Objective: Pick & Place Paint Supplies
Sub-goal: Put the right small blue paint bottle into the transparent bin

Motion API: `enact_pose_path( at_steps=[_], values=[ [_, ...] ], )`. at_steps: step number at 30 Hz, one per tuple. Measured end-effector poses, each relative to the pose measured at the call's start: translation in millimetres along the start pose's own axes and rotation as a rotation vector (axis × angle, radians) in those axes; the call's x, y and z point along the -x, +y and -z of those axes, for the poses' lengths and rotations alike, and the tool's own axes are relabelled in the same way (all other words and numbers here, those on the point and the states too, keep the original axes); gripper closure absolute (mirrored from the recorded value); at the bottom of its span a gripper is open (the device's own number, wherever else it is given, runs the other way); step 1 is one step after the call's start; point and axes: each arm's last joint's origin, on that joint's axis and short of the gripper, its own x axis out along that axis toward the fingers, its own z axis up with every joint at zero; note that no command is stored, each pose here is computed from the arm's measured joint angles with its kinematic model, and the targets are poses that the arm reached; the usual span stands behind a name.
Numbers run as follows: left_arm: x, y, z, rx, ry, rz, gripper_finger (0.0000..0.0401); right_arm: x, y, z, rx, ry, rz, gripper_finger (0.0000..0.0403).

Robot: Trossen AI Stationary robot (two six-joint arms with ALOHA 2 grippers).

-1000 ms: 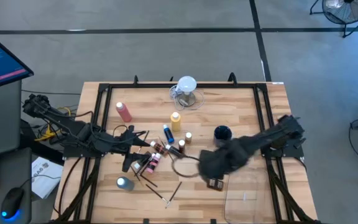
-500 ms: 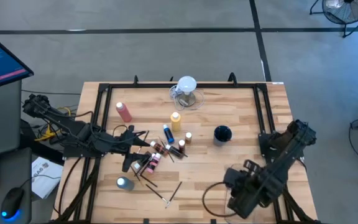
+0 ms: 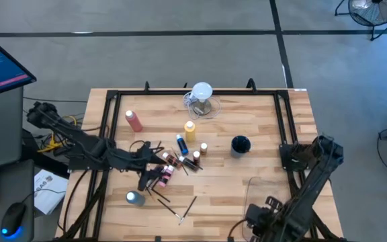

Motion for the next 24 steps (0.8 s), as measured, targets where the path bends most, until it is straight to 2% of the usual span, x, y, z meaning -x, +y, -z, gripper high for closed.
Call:
enact_pose_path(
  at_steps=[5, 12, 24],
  values=[
    [-7.9, -7.3, 3.7, 0.024, 0.006, 0.047, 0.0192, -24.1, 7.0, 3.7, 0.016, 0.099, 0.063, 0.0273],
    [-7.4, -19.2, 8.5, 0.033, 0.005, 0.101, 0.0192, -41.9, 17.5, -5.0, 0.064, 0.085, 0.031, 0.0273],
    [-0.4, -34.7, 13.7, 0.027, -0.022, 0.144, 0.0192, -46.6, 17.3, -21.2, 0.069, 0.084, 0.022, 0.0273]
  ],
)
